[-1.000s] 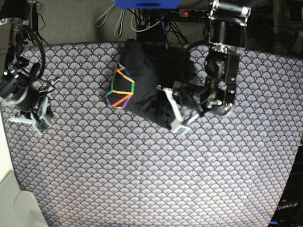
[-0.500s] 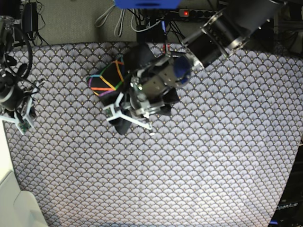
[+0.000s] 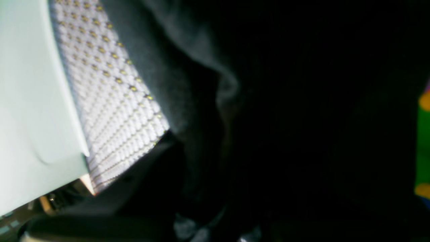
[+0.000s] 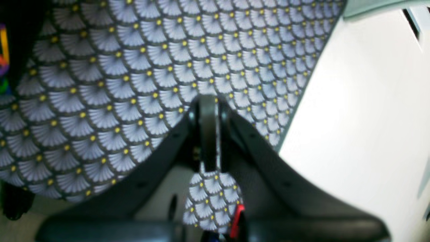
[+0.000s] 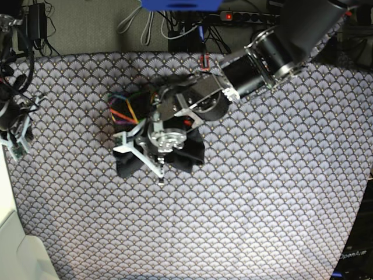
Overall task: Fold the T-shirt properly
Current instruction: 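Roll the bundle over toward the printed end with the left gripper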
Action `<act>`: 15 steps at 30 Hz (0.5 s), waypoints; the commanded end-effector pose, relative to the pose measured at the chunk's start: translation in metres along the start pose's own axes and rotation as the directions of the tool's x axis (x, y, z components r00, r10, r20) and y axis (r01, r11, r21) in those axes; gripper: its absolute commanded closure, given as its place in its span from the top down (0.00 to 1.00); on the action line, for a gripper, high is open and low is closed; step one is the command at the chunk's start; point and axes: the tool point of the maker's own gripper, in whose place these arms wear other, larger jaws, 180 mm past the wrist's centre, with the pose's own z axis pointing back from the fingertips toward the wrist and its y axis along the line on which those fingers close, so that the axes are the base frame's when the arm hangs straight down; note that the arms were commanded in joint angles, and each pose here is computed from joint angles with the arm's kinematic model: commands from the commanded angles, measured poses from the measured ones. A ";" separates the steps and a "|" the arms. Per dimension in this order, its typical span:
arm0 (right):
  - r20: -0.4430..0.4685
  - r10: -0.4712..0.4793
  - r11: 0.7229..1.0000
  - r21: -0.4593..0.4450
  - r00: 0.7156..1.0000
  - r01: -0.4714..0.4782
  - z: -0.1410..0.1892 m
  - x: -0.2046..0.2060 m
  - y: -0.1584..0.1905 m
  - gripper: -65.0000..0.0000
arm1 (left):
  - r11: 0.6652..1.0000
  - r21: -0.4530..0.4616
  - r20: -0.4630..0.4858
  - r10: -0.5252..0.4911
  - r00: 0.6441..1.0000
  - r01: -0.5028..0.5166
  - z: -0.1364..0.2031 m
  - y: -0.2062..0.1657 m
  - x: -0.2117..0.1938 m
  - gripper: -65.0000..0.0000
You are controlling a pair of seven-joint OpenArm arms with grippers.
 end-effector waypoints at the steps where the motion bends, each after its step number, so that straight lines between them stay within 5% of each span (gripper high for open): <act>1: 0.022 0.017 0.999 -0.032 1.000 -0.016 0.005 0.007 -0.012 0.00 | 0.999 0.035 0.032 -0.003 0.999 0.002 0.001 0.015 0.014 0.01; 7: 0.001 0.008 1.000 -0.030 1.000 -0.008 0.007 -0.004 -0.010 0.00 | 1.000 -0.024 0.029 -0.009 1.000 0.010 -0.019 -0.006 0.023 0.01; 15: -0.005 0.022 0.999 -0.039 1.000 -0.022 0.009 -0.004 -0.015 0.00 | 0.990 0.075 0.055 -0.127 0.990 0.123 -0.018 0.001 0.036 0.01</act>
